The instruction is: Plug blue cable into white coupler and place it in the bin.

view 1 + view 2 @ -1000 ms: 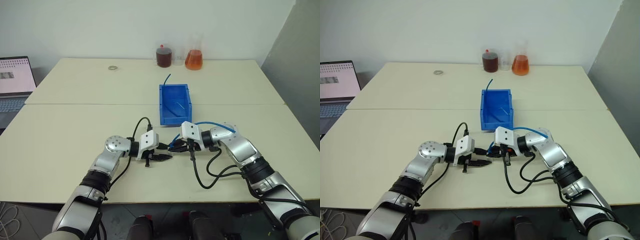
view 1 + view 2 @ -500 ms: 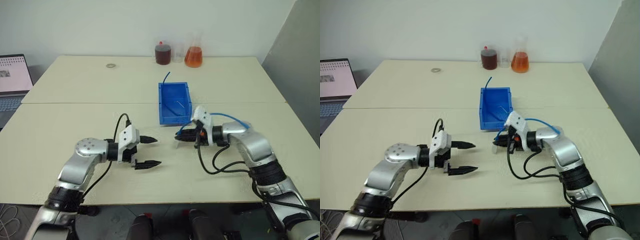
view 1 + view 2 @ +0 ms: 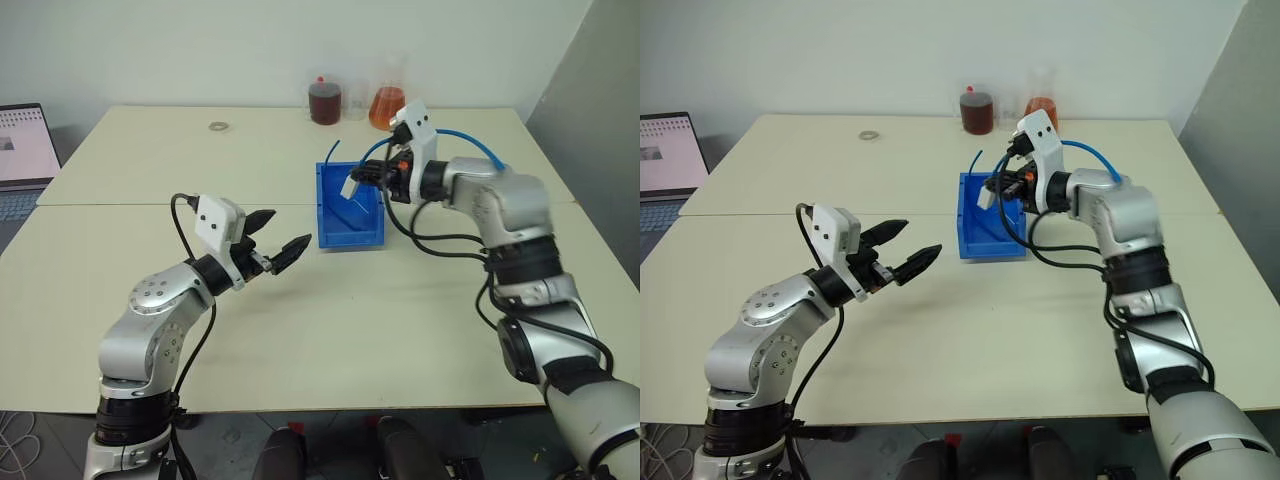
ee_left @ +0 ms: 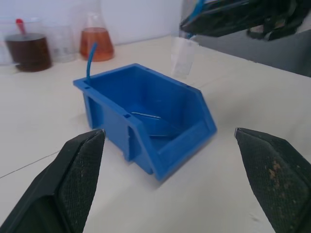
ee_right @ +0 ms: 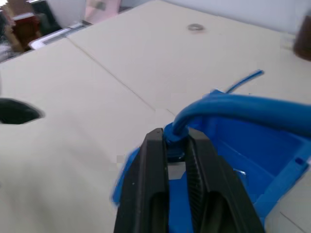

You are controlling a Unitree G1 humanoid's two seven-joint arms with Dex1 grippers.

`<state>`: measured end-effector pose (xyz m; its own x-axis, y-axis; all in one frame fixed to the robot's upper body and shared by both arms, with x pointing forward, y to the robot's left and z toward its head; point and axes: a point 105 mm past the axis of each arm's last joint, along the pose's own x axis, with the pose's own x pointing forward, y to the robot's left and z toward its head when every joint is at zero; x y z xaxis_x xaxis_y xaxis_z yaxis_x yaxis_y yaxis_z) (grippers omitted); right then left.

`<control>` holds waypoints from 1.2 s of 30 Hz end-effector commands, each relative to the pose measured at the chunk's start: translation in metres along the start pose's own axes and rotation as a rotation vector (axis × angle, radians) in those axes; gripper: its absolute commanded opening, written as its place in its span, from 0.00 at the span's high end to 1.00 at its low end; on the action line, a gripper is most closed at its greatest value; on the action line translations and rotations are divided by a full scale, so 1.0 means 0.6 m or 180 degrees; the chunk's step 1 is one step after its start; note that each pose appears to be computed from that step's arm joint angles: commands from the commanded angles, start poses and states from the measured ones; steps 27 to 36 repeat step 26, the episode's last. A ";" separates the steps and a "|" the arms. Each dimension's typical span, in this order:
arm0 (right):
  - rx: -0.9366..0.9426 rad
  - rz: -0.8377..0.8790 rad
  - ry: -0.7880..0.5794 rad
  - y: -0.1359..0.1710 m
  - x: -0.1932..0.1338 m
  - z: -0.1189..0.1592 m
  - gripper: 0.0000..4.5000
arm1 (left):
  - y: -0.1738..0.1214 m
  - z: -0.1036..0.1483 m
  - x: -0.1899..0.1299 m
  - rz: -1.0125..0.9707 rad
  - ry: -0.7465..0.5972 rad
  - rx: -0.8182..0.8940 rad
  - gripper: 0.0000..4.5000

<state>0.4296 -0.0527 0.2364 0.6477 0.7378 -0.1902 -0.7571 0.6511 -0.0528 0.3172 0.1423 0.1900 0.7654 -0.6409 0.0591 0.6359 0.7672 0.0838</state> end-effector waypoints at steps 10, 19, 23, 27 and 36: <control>-0.0198 -0.0277 -0.0097 -0.036 0.031 0.020 0.23 | -0.017 0.019 -0.003 0.0032 -0.0136 0.0048 0.00; -0.0287 -0.0490 0.0001 -0.072 -0.003 0.022 0.01 | -0.019 0.018 0.001 0.0013 -0.0126 0.0042 0.00; -0.0345 -0.0475 0.0129 -0.088 -0.072 0.007 0.01 | -0.016 0.006 -0.001 0.0095 0.0010 0.0011 0.00; -0.0284 -0.0487 0.0096 -0.068 -0.125 -0.004 0.01 | -0.012 -0.003 -0.009 0.0177 0.0081 -0.0018 0.00; -0.0284 -0.0487 0.0096 -0.068 -0.125 -0.004 0.01 | -0.012 -0.003 -0.009 0.0177 0.0081 -0.0018 0.00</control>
